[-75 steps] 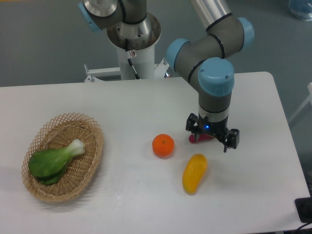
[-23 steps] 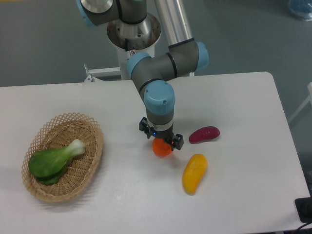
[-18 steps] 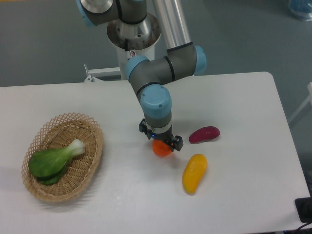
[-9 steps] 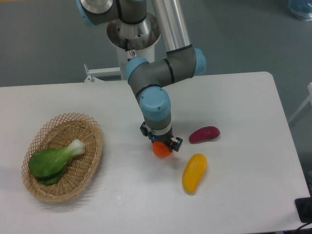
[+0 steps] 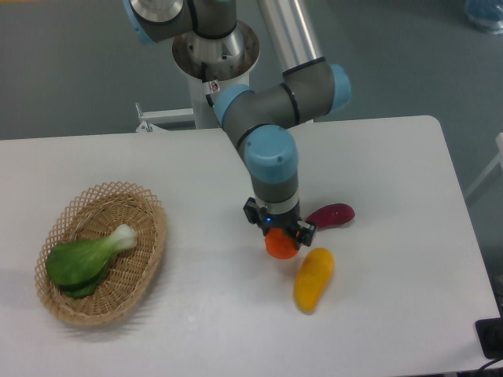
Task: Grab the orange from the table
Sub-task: 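Lift the held orange up and away from the table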
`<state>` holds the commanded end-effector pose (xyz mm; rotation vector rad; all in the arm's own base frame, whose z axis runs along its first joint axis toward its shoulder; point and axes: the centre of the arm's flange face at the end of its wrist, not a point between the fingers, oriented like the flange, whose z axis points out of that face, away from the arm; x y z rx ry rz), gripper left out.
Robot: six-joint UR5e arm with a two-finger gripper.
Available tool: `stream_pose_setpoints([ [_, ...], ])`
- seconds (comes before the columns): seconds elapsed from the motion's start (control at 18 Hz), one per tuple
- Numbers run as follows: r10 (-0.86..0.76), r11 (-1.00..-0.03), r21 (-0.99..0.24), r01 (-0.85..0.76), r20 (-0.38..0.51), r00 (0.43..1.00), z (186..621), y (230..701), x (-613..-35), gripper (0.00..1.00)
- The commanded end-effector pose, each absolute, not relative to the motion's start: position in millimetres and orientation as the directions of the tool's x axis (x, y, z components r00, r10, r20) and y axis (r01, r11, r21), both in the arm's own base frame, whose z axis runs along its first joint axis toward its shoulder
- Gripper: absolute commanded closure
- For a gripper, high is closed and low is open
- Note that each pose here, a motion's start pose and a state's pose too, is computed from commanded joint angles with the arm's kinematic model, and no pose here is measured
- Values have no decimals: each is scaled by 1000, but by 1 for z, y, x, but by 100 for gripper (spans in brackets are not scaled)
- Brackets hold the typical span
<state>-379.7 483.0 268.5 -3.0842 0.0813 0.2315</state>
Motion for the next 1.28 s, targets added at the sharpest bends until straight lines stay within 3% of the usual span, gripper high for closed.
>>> stream_pose_setpoints([
  [0.39, -31, -997, -61, -42, -167, 985, 297, 490, -405, 45],
  [0.67, -113, -991, -46, -123, -181, 977, 301, 491, -408, 43],
  [1.28, -111, -991, -54, -122, -182, 977, 303, 491, -408, 43],
])
